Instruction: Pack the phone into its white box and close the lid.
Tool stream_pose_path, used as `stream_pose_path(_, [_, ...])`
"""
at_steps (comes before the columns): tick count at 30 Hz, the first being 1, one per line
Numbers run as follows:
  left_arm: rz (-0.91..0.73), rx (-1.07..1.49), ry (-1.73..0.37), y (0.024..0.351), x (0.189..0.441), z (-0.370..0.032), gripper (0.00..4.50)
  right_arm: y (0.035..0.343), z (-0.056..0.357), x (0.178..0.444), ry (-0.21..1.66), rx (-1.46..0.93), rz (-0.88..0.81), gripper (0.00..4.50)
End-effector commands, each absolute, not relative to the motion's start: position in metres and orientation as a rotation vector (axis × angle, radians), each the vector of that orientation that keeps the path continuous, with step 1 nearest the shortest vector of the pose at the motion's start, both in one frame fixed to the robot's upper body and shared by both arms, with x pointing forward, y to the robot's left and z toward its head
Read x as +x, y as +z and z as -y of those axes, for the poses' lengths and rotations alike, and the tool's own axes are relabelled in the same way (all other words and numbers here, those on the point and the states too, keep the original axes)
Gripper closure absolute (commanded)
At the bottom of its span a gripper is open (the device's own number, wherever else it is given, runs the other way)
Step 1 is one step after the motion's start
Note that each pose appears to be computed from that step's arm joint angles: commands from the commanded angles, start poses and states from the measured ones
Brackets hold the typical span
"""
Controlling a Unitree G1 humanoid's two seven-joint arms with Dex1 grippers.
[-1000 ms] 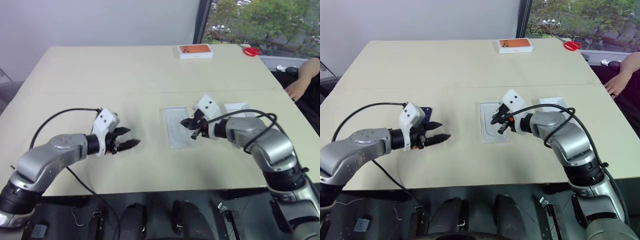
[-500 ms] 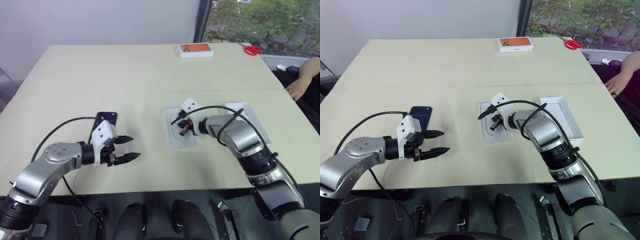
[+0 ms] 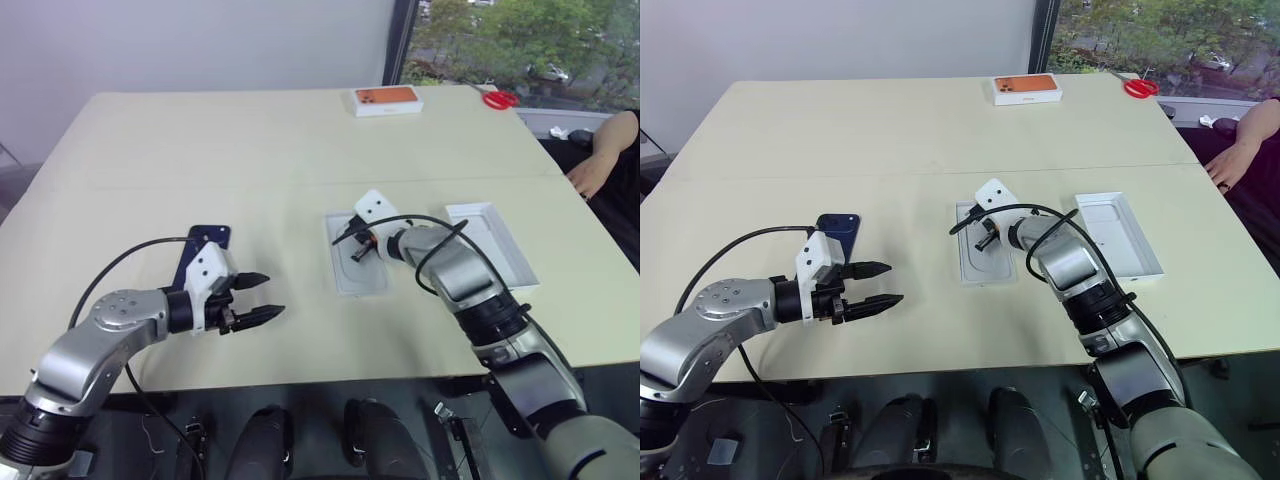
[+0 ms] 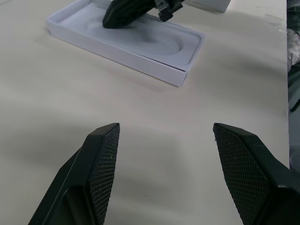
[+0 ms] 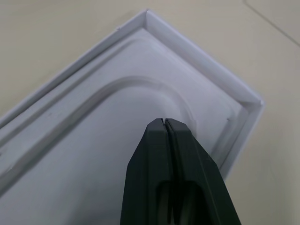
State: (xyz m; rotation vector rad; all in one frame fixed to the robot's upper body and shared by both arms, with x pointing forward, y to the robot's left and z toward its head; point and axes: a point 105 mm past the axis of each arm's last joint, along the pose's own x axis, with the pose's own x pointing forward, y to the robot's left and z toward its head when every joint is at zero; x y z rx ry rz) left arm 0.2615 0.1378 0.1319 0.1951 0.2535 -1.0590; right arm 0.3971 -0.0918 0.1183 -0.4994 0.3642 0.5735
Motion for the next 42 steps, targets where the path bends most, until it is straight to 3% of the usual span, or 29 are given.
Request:
stream_pose_path(1, [-0.210,0.205,-1.060,0.143,0.261,-0.135,1.14,0.122,0.096,0.404,0.519,-0.489,-0.314,4.43])
stream_pose_path(17, [-0.209,0.174,-1.049,0.143,0.260,-0.131,1.14,0.131,0.089,0.413,0.452,-0.489,-0.190,4.43])
stream_pose_path(22, [-0.198,0.160,-1.020,0.148,0.263,-0.137,1.14,0.137,0.085,0.397,0.558,-0.526,-0.188,4.43])
stream_pose_path(31, [-0.193,0.139,-0.953,0.156,0.269,-0.153,1.14,0.129,0.089,0.339,0.824,-0.611,-0.344,4.43])
stream_pose_path(37, [-0.192,0.137,-0.964,0.156,0.269,-0.150,1.14,0.109,0.090,0.322,0.888,-0.612,-0.465,4.43])
stream_pose_path(42, [-0.192,0.136,-0.968,0.156,0.269,-0.148,1.14,0.099,0.095,0.326,0.846,-0.623,-0.512,4.43])
